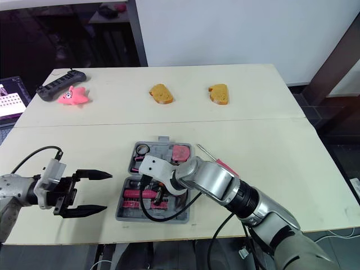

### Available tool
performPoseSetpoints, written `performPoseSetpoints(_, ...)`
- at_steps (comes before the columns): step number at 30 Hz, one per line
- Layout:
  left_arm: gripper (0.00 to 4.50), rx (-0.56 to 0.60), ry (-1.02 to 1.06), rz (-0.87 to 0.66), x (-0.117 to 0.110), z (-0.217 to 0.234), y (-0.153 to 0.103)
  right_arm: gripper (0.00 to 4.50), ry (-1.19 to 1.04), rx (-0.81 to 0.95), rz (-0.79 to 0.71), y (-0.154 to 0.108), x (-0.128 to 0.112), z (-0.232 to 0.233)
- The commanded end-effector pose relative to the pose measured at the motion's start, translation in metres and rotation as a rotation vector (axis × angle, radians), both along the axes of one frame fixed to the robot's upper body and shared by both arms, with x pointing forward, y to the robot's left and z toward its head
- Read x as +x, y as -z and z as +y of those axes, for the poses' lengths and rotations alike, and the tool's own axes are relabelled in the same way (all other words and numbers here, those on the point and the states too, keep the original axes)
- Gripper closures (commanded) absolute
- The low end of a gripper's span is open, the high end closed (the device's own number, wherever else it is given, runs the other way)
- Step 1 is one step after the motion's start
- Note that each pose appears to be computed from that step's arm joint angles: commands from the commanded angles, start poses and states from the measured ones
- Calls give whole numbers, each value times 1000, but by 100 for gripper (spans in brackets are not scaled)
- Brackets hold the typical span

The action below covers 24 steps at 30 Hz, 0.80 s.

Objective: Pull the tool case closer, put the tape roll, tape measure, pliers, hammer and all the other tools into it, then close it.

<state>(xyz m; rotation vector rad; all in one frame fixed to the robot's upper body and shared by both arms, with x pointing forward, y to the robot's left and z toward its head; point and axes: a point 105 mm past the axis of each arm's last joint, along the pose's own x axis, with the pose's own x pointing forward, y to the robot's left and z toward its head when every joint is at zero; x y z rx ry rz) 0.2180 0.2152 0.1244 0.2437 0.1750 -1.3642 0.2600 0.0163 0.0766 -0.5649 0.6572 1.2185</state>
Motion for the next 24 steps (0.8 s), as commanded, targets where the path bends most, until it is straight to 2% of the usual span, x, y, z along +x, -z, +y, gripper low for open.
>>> performPoseSetpoints(1, 0, -1, -4, -27, 0, 2, -7, 441, -9, 1, 8, 5, -2, 2)
performPoseSetpoints(7, 0, -1, -8, -27, 1, 3, -7, 441, 12, -12, 28, 18, -1, 0)
performPoseSetpoints(16, 0, 1, -10, -31, 2, 3, -9, 441, 31, -103, 94, 61, -11, -23)
performPoseSetpoints(17, 0, 1, -11, -31, 2, 3, -9, 441, 15, -81, 77, 60, -11, -20)
performPoseSetpoints(19, 0, 2, -11, -30, 2, 3, -9, 441, -7, 75, -17, 42, -5, -2)
performPoseSetpoints(22, 0, 2, -13, -32, 2, 2, -9, 441, -79, 315, -151, 4, -1, 13)
performPoseSetpoints(24, 0, 2, -13, -33, 2, 2, -10, 441, -86, 418, -184, -10, 0, 12)
